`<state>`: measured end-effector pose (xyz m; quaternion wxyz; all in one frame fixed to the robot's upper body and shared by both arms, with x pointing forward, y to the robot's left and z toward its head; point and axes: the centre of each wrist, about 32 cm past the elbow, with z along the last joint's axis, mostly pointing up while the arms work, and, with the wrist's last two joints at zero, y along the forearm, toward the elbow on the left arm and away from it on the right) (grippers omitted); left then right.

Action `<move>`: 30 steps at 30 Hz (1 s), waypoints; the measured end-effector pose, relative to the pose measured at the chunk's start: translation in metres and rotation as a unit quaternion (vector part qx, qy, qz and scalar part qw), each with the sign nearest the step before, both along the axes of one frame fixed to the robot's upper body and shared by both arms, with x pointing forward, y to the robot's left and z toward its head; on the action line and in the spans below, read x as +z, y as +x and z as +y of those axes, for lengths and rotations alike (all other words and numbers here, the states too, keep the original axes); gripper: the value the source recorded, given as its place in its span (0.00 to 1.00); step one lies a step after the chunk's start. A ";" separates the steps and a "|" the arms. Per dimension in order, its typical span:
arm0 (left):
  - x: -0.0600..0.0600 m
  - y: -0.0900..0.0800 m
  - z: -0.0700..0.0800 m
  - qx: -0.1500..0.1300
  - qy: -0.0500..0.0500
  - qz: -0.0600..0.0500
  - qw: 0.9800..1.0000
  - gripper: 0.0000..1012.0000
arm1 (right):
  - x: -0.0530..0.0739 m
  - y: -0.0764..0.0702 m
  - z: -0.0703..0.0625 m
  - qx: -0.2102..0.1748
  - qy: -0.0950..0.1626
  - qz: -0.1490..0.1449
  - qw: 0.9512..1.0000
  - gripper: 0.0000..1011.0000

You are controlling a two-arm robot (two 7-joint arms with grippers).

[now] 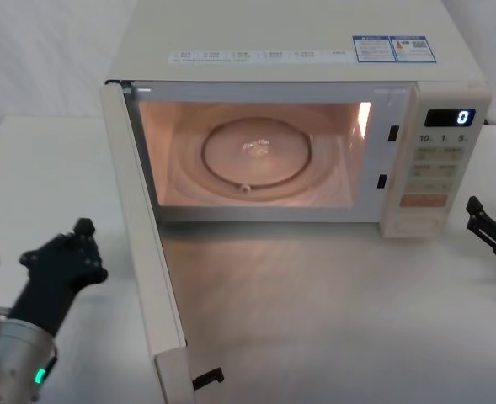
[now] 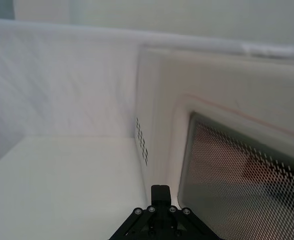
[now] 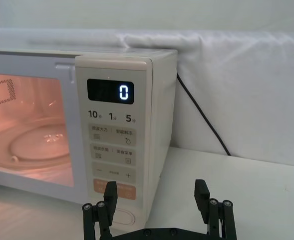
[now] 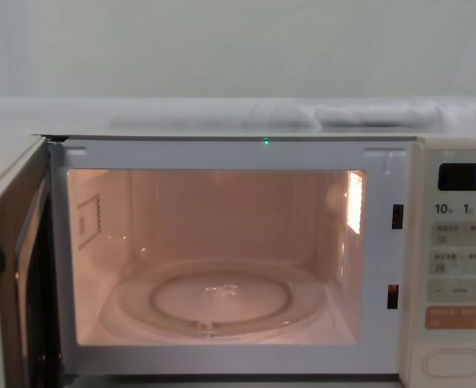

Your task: Press the button to open the microwave door with one hand; close the microwave door with the other hand.

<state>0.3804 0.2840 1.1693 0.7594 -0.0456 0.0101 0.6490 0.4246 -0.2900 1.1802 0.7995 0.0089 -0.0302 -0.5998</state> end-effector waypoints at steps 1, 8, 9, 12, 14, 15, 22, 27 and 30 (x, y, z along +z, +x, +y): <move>0.002 0.000 0.003 -0.001 -0.002 -0.002 1.000 0.00 | 0.000 0.000 0.000 0.000 0.000 0.000 1.000 0.99; 0.020 -0.006 0.032 -0.026 -0.012 -0.021 0.999 0.00 | 0.000 0.000 0.000 0.000 0.000 0.000 1.000 0.99; 0.022 -0.007 0.035 -0.029 -0.011 -0.023 0.999 0.00 | 0.000 0.000 0.000 0.000 0.000 0.000 1.000 0.99; 0.030 -0.010 0.046 -0.045 -0.006 -0.034 0.998 0.00 | 0.000 0.000 0.000 0.000 0.000 0.000 1.000 0.99; 0.036 -0.012 0.052 -0.058 -0.003 -0.044 0.997 0.00 | 0.000 0.000 0.000 0.000 0.000 0.000 1.000 0.99; 0.038 -0.012 0.053 -0.064 -0.003 -0.046 0.997 0.00 | 0.000 0.000 0.000 0.000 0.000 0.000 1.000 0.99; 0.047 -0.011 0.049 -0.134 0.010 -0.066 0.989 0.00 | 0.000 0.000 0.000 0.000 0.000 0.000 1.000 0.99; 0.048 -0.005 0.042 -0.190 0.017 -0.073 0.979 0.00 | 0.000 0.000 0.000 0.000 0.000 0.000 1.000 0.99; 0.047 0.001 0.038 -0.208 0.018 -0.074 0.975 0.00 | 0.000 0.000 0.000 0.000 0.000 0.000 1.000 0.99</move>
